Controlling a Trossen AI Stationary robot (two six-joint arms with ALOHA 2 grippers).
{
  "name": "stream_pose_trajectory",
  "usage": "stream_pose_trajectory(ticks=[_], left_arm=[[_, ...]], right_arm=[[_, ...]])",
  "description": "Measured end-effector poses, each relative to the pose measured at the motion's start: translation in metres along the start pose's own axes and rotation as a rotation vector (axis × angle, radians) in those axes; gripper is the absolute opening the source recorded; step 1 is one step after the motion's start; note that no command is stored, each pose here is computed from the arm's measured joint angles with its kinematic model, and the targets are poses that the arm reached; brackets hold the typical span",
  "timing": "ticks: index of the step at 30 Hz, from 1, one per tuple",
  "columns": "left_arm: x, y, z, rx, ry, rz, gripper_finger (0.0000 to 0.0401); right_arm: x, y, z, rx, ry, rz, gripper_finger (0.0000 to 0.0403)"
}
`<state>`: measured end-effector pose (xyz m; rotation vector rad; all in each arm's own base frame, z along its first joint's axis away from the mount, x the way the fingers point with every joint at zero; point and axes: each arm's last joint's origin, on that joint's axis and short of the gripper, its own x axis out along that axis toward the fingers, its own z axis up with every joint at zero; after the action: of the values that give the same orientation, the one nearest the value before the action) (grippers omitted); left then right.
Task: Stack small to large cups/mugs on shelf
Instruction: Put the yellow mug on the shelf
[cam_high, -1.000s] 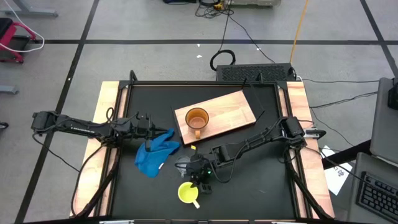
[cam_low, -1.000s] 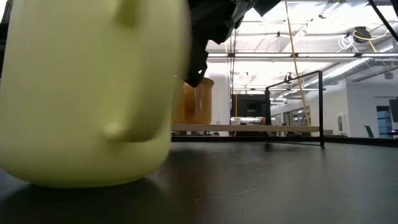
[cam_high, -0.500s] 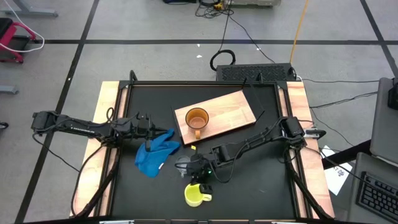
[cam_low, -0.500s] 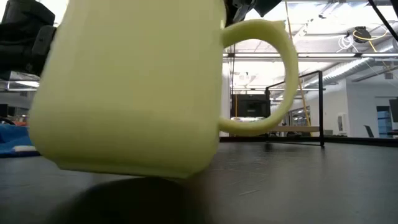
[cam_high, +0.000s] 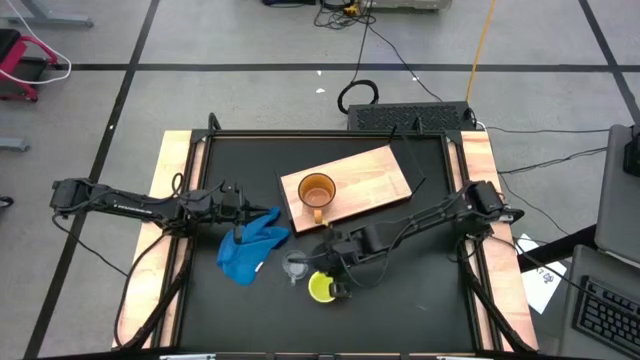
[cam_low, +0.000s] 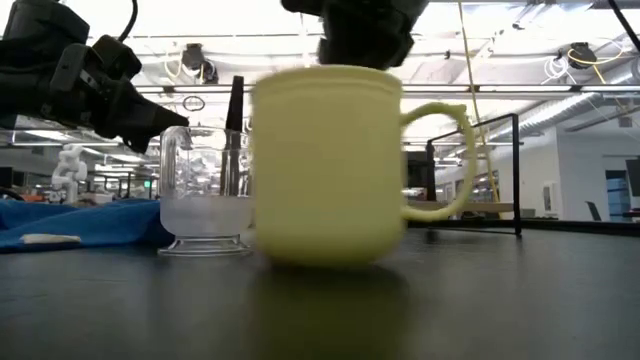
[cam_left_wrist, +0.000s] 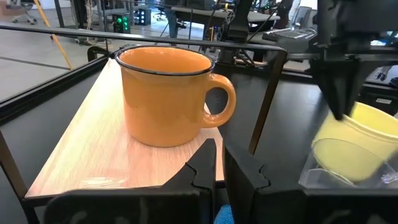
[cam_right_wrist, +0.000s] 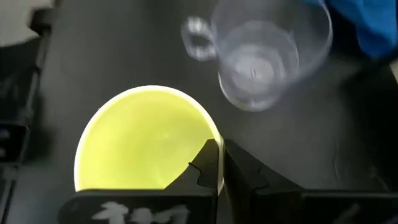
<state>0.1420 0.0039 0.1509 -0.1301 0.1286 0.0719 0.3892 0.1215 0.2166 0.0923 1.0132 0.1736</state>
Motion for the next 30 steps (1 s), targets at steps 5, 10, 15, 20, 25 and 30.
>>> stream_pose_trajectory(ticks=[5,10,15,20,25,30], left_arm=[[0.000,0.000,0.000,0.000,-0.001,0.000,0.0031],[0.000,0.000,0.000,0.000,-0.002,0.001,0.0031],[0.000,0.000,0.000,0.000,-0.002,0.001,0.0031],[0.000,0.000,0.000,-0.002,-0.002,0.001,0.0031],[0.000,0.000,0.000,-0.002,-0.002,0.000,0.0031],[0.000,0.000,0.000,-0.004,-0.001,0.000,0.0031]], right_arm=[[-0.004,0.002,-0.008,0.050,0.073,-0.040,0.0001],[-0.004,0.003,-0.012,0.093,0.106,-0.052,0.0001],[-0.004,0.003,-0.012,0.084,0.095,-0.048,0.0001],[-0.002,0.004,-0.007,0.053,0.047,-0.031,0.0017],[-0.002,0.005,-0.007,0.047,0.039,-0.027,0.0024],[-0.002,0.007,-0.007,0.046,0.037,-0.023,0.0026]])
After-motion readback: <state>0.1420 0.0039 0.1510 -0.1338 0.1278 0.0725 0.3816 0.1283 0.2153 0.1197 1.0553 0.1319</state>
